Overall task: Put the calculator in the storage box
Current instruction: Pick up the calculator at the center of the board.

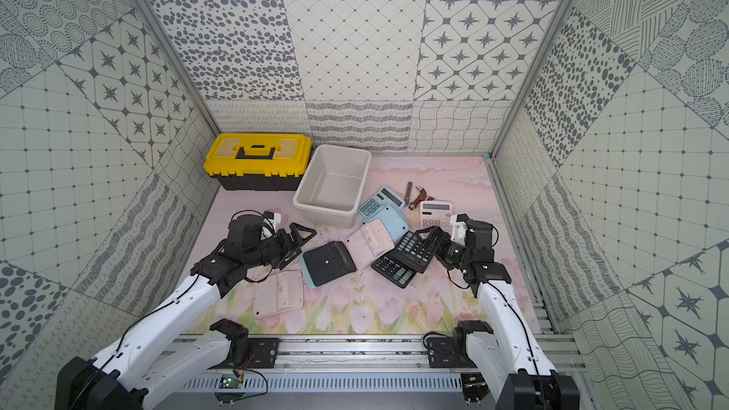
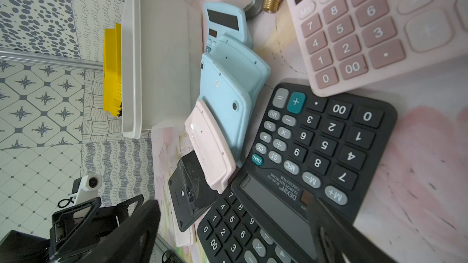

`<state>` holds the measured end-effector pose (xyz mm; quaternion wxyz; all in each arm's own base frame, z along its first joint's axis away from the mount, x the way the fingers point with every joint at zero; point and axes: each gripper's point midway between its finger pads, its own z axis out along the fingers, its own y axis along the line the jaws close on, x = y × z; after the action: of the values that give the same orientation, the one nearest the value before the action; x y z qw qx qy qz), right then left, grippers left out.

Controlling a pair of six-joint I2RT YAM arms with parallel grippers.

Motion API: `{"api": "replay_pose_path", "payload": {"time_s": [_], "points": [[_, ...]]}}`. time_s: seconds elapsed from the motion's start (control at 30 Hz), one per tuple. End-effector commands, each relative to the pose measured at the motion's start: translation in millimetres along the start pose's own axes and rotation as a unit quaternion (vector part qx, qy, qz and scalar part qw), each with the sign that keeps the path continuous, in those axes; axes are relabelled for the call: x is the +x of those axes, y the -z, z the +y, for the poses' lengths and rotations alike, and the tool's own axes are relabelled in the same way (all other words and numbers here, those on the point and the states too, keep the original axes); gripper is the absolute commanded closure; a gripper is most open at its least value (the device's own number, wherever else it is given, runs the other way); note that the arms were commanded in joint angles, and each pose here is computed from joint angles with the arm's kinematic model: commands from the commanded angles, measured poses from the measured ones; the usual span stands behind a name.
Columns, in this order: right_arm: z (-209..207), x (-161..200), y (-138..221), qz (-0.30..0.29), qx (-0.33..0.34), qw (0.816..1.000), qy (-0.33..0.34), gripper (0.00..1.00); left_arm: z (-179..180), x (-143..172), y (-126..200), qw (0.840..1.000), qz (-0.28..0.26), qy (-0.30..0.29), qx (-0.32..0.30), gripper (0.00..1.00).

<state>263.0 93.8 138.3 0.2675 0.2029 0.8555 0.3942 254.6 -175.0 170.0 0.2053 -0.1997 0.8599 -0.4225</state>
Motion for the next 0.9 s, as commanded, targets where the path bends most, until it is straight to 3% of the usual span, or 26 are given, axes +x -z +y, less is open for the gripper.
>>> {"api": "replay_pose_path", "payload": {"time_s": [0.0,0.57,0.87], "points": [[-4.5,8.4,-2.6,0.016,-0.001,1.0,-0.004,0.04,-9.3,49.3,-18.9,0.995,0.082,0.061,-0.019,0.0],[-19.1,17.5,-4.7,0.026,0.021,0.999,-0.015,0.03,-62.7,152.1,-120.5,0.975,0.2,0.092,-0.02,0.22],[-19.7,21.1,-5.1,0.035,0.02,0.999,-0.013,0.03,-53.4,171.2,-155.2,0.965,0.225,0.128,-0.046,0.36]]}}
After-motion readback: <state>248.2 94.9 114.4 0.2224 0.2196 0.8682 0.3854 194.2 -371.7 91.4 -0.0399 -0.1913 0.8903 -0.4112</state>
